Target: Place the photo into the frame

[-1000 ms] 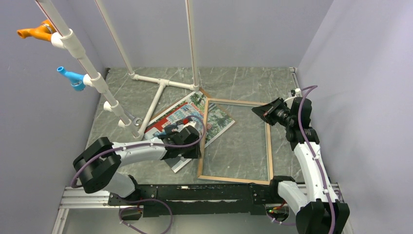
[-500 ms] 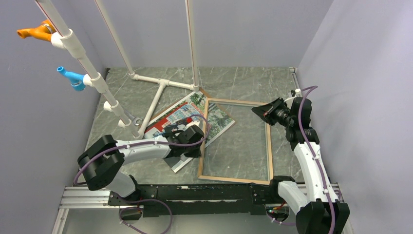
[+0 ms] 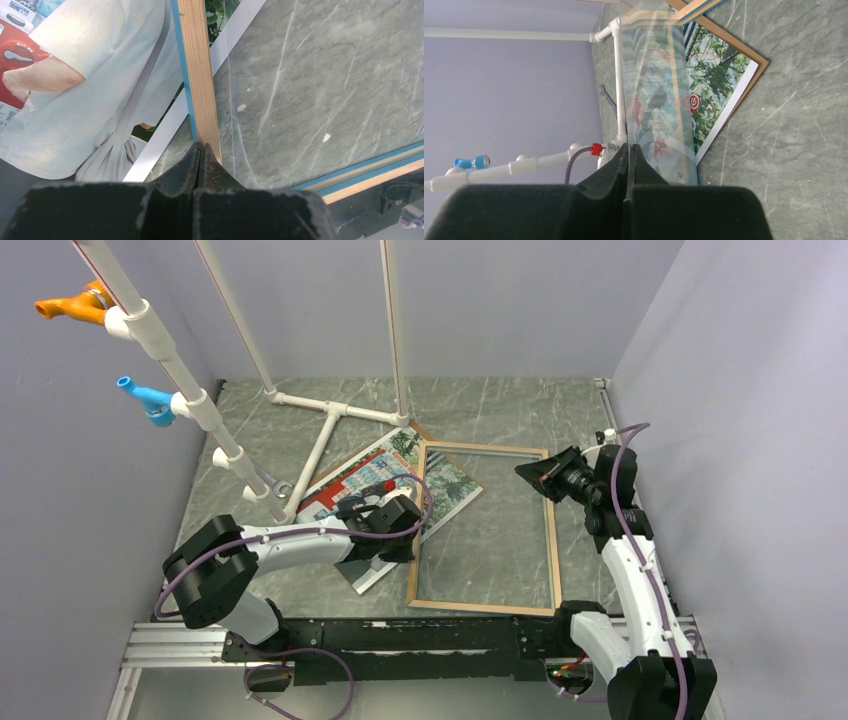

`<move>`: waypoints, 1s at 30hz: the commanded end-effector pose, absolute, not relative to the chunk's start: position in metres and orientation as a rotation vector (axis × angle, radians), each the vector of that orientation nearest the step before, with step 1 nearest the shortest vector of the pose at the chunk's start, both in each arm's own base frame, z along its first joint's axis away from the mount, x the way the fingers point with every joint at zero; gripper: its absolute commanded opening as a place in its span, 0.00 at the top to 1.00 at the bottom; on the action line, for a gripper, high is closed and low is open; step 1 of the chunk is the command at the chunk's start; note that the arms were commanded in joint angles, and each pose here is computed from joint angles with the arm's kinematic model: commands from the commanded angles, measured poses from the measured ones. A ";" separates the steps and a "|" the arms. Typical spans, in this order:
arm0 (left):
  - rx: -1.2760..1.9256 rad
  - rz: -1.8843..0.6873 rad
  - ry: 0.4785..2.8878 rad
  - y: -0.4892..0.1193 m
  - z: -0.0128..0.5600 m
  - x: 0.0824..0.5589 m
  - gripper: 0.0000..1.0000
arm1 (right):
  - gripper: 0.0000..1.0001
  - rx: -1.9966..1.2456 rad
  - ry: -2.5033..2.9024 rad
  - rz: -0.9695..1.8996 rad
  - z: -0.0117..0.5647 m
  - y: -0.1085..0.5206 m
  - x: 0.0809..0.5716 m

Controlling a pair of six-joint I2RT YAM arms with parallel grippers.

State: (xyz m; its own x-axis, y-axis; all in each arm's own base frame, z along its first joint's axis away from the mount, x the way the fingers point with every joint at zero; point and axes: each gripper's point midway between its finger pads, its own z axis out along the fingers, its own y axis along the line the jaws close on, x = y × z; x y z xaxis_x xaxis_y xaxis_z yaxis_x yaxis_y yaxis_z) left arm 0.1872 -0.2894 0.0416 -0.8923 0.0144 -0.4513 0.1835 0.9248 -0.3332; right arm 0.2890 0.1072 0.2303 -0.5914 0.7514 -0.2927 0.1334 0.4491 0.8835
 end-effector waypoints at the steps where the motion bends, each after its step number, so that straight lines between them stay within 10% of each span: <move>1: 0.157 -0.449 2.641 -0.283 0.034 0.188 1.00 | 1.00 0.714 1.959 1.161 0.249 0.109 0.287; 30: 0.160 -0.428 2.648 -0.280 0.032 0.187 1.00 | 1.00 0.648 2.048 1.119 0.223 0.111 0.281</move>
